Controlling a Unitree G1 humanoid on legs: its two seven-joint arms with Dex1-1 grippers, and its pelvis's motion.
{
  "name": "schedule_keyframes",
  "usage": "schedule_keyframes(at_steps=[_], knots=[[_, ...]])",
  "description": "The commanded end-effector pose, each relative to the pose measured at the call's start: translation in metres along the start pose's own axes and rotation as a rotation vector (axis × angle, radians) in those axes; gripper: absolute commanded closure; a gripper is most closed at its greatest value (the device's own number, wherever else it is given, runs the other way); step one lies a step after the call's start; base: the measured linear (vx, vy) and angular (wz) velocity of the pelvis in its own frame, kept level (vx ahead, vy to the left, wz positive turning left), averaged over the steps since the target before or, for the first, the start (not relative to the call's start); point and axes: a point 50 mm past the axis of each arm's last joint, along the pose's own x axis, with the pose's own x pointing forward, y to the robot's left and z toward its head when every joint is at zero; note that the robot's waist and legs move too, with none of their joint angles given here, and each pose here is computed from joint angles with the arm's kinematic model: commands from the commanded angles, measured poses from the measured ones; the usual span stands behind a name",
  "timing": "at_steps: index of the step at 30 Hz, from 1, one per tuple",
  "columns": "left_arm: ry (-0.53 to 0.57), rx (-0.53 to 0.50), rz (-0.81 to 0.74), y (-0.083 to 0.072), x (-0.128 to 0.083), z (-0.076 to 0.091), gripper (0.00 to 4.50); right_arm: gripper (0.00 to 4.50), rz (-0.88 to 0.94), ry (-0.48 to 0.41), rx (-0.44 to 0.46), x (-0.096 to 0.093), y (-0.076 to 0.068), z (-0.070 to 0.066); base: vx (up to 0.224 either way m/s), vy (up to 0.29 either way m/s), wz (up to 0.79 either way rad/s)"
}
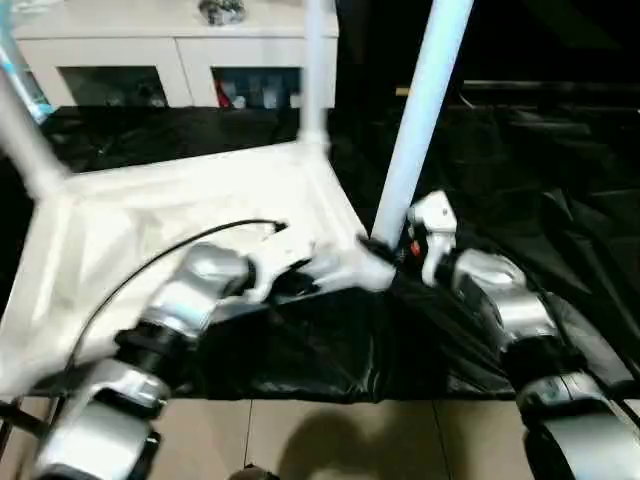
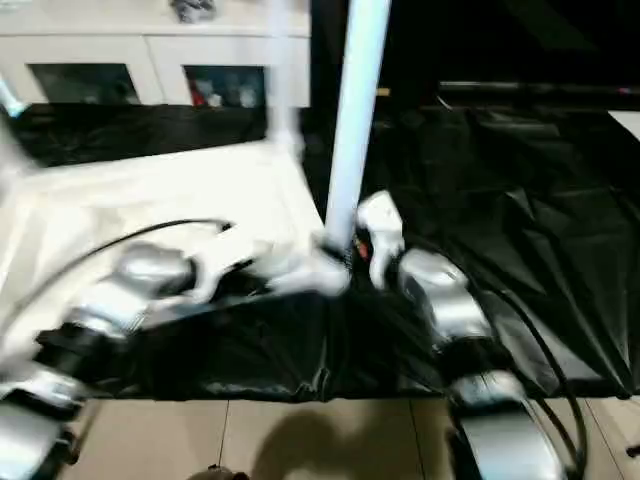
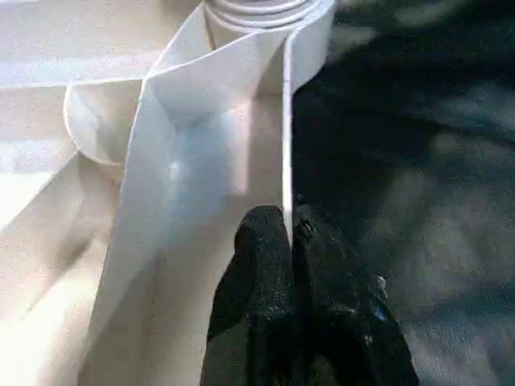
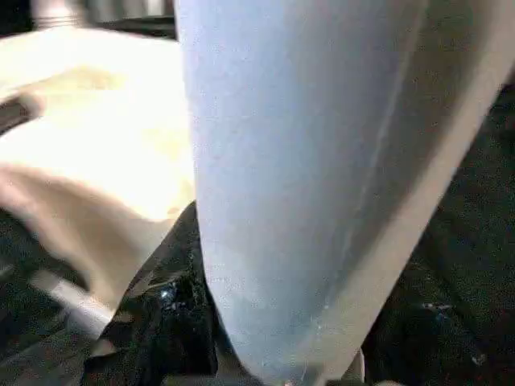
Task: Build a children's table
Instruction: Insert table leg to table base, then rotate leg to tighten
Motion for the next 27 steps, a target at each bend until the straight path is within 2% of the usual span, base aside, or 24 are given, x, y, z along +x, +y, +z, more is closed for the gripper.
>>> schedule_keyframes(at_steps=[1,4,7,12,15,16,18,19,24,27], knots=[[-0.078,0.037,0.071,-0.002,0.002,0.027,4.50,2.61,-0.028,0.193,0.086,0.003,0.013,-0.042,0.000,0.000,0.00],[-0.086,0.056,0.074,-0.019,0.016,0.038,4.50,2.62,-0.079,0.204,0.129,0.012,0.015,-0.041,0.000,0.000,0.00],[-0.083,0.056,0.060,-0.029,0.022,0.039,4.50,2.62,-0.080,0.214,0.120,0.017,0.018,-0.039,0.000,0.000,0.00],[-0.077,0.047,0.047,-0.032,0.022,0.038,4.50,2.62,-0.076,0.232,0.098,0.019,0.019,-0.039,0.000,0.000,0.00],[-0.076,0.042,0.048,-0.032,0.021,0.037,4.50,2.62,-0.061,0.201,0.131,0.021,0.020,-0.036,0.000,0.000,0.00],[-0.077,0.039,0.049,-0.032,0.020,0.037,4.50,2.06,-0.063,0.189,0.138,0.022,0.020,-0.034,0.000,0.000,0.00],[-0.089,0.043,0.043,-0.032,0.019,0.037,4.50,2.06,-0.059,0.159,0.149,0.023,0.019,-0.030,0.000,0.000,0.00],[-0.093,0.048,0.042,-0.032,0.018,0.037,4.50,1.85,-0.055,0.149,0.154,0.024,0.019,-0.029,0.000,0.000,0.00],[-0.098,0.057,0.015,-0.030,0.014,0.032,4.50,1.41,-0.017,0.084,0.153,0.026,0.019,-0.018,0.000,0.000,0.00],[-0.114,0.083,-0.054,-0.029,0.007,0.027,4.50,1.18,0.071,0.045,0.099,0.024,0.019,-0.008,0.000,0.000,0.00]])
